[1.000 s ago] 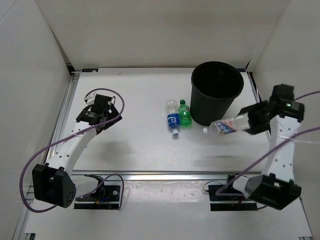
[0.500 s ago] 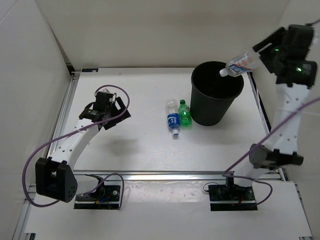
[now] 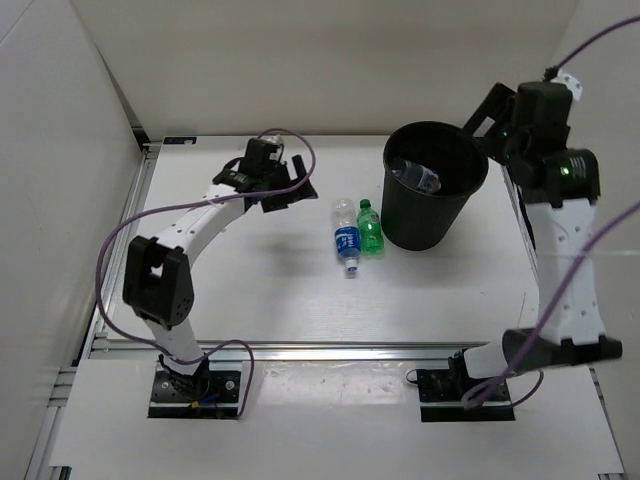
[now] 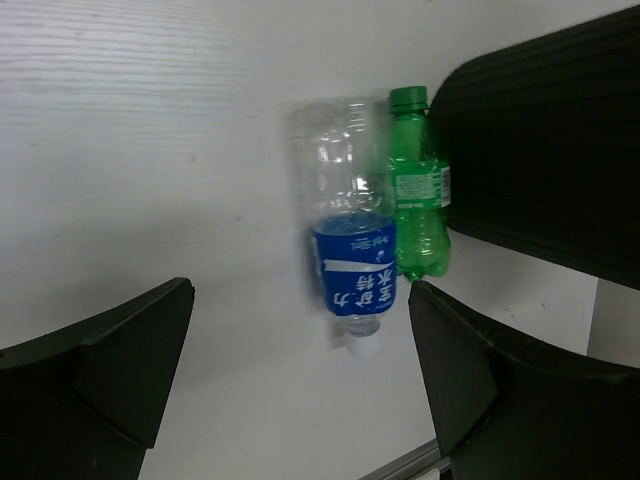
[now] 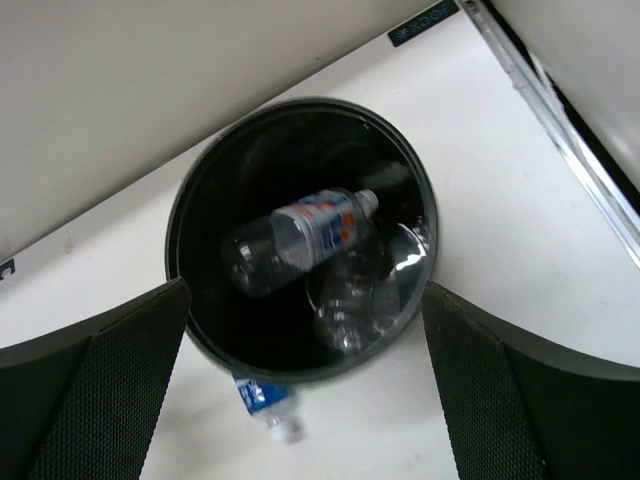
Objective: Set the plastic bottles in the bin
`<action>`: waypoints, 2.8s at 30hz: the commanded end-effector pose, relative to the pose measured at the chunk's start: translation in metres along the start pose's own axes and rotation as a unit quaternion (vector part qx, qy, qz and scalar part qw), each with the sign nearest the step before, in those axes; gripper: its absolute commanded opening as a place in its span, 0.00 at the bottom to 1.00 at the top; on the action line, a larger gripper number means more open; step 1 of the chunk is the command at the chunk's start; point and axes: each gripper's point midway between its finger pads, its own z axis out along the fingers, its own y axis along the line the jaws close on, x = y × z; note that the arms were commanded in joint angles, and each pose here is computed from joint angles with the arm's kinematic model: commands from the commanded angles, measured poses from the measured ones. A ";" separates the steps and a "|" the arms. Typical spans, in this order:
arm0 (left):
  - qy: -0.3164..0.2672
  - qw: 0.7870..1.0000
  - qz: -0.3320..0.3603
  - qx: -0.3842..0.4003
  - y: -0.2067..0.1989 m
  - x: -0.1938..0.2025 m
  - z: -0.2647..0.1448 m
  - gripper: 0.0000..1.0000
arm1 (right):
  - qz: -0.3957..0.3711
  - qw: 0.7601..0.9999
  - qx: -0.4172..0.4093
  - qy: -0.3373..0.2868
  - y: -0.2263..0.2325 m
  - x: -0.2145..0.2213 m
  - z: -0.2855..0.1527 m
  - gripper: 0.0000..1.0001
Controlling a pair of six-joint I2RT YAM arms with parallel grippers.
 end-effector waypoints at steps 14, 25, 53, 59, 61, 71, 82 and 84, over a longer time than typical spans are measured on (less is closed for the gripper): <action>0.098 0.991 0.061 0.063 -0.053 0.047 0.113 1.00 | 0.011 0.998 0.064 0.011 -0.082 0.045 -0.078 1.00; 0.172 0.980 0.045 0.090 -0.053 0.090 0.149 1.00 | -0.010 0.995 0.097 0.028 -0.113 0.062 -0.100 1.00; -0.315 0.904 0.125 0.259 -0.249 -0.206 -0.100 0.66 | 0.025 0.991 0.095 0.088 -0.112 0.107 -0.071 1.00; -0.317 0.863 0.132 0.371 -0.331 -0.160 -0.079 0.64 | 0.008 0.990 0.098 0.098 -0.117 0.110 -0.080 1.00; -0.309 0.864 0.142 0.371 -0.340 -0.144 -0.065 0.72 | 0.002 0.990 0.102 0.098 -0.120 0.110 -0.086 1.00; -0.339 0.864 0.183 0.323 -0.322 -0.149 -0.098 1.00 | 0.006 0.987 0.121 0.104 -0.142 0.133 -0.115 0.97; -0.185 0.962 0.047 0.198 -0.084 -0.114 -0.068 1.00 | 0.051 0.983 0.115 0.131 -0.139 0.161 -0.103 0.99; -0.123 0.962 0.069 0.235 -0.088 -0.089 -0.047 1.00 | 0.050 0.982 0.118 0.136 -0.139 0.163 -0.099 0.99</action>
